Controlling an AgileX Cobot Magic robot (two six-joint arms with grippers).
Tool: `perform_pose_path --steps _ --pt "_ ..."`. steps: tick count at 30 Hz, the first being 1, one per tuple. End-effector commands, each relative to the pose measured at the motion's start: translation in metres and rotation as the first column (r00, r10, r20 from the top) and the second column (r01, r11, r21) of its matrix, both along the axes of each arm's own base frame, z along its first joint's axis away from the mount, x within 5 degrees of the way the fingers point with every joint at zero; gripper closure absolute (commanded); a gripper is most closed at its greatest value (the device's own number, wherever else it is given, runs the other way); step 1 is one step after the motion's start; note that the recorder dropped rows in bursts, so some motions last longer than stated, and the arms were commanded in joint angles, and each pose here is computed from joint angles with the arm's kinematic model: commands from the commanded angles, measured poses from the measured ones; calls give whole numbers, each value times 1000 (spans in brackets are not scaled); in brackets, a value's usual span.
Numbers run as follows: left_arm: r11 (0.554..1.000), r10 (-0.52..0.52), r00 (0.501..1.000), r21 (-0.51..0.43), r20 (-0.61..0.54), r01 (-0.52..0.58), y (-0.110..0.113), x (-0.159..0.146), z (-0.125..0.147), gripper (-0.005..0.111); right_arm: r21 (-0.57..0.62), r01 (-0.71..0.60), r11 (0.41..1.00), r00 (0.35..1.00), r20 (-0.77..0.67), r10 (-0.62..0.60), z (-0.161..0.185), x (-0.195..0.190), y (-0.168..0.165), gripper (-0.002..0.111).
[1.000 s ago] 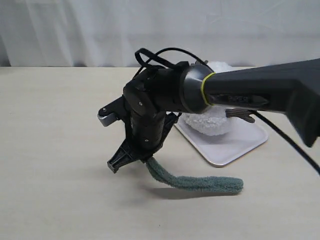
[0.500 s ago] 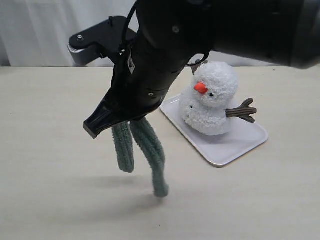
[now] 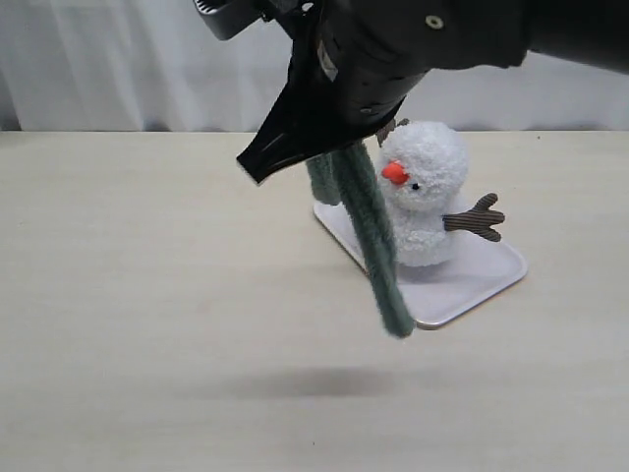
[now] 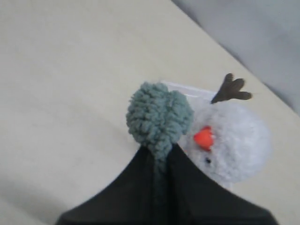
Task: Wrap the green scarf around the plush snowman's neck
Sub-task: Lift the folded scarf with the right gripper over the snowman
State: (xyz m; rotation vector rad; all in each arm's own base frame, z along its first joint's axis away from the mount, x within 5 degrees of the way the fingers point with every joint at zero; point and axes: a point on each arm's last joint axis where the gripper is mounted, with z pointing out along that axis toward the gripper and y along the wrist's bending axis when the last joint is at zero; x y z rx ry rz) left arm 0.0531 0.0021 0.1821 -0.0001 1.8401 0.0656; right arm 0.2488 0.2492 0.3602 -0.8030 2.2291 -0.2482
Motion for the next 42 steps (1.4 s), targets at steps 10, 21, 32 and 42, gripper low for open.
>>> perform_pose_path --steps 10,21,32,42 --pt "1000 -5 1000 -8 11 5 0 0 0 107 -100 65 993 974 224 -41 15 15 -12 104" --pt "1000 -5 1000 -8 11 5 0 0 0 107 11 260 965 958 125 -260 6 49 -57 104" --pt "1000 -4 1000 -8 13 5 0 0 0 107 43 73 996 983 166 -80 -31 68 -61 104" --pt "1000 -4 1000 -8 13 5 0 0 0 107 -23 41 999 971 238 -35 -29 76 -65 104"
